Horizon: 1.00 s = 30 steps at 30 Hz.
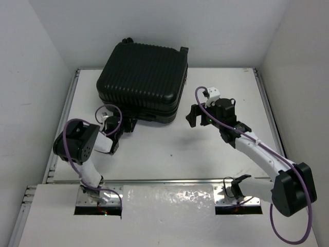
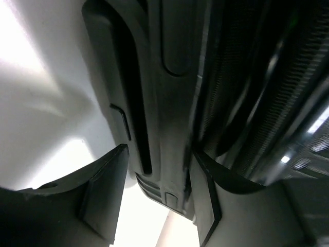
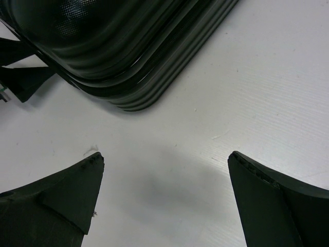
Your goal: Pack the luggage
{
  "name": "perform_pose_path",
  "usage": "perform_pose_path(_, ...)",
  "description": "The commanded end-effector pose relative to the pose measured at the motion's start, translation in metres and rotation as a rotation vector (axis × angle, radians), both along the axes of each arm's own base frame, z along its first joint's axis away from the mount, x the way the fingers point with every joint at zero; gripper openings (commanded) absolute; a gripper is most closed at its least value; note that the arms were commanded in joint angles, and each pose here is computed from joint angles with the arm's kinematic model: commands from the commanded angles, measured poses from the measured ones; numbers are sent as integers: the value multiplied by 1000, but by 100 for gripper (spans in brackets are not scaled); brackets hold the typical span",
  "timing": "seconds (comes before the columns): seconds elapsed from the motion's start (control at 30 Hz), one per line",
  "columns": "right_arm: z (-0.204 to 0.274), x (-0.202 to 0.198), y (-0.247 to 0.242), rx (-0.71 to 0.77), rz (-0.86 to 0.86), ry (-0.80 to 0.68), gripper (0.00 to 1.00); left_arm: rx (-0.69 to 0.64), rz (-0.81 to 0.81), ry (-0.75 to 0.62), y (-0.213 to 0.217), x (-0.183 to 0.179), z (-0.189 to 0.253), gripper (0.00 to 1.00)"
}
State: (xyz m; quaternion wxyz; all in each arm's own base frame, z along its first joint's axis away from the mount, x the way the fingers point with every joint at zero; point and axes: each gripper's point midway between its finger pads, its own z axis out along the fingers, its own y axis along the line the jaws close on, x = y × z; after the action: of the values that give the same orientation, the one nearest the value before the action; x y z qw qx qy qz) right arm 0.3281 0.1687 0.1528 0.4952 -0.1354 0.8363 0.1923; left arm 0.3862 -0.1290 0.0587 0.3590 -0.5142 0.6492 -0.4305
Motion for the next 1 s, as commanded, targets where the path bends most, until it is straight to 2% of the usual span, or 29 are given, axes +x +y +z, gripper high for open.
perform_pose_path(0.0,15,3,5,31,26,-66,99,-37,0,-190,-7,26,44,48)
perform_pose_path(0.1,13,2,7,38,33,-61,99,-43,-15,-205,-11,30,43,48)
perform_pose_path(0.17,12,2,8,42,36,-60,99,-36,-24,-162,-14,35,30,28)
perform_pose_path(0.2,11,3,8,44,35,-59,99,-38,-25,-154,-14,37,26,24)
perform_pose_path(0.27,11,3,9,48,37,-59,99,-59,-56,-140,-21,36,18,4)
perform_pose_path(0.3,10,3,9,48,37,-59,99,-77,-65,-133,-23,34,15,0)
perform_pose_path(0.37,10,4,9,47,36,-58,99,-75,-82,-96,-25,32,4,0)
perform_pose_path(0.47,14,8,10,41,32,-61,99,-40,-81,37,-21,14,-21,0)
perform_pose_path(0.6,20,11,8,35,17,-69,99,65,80,231,29,-23,-55,0)
perform_pose_path(0.77,21,13,9,51,9,-72,99,147,267,301,102,-34,-39,0)
perform_pose_path(0.97,23,17,14,62,20,-62,99,221,434,299,201,-5,13,0)
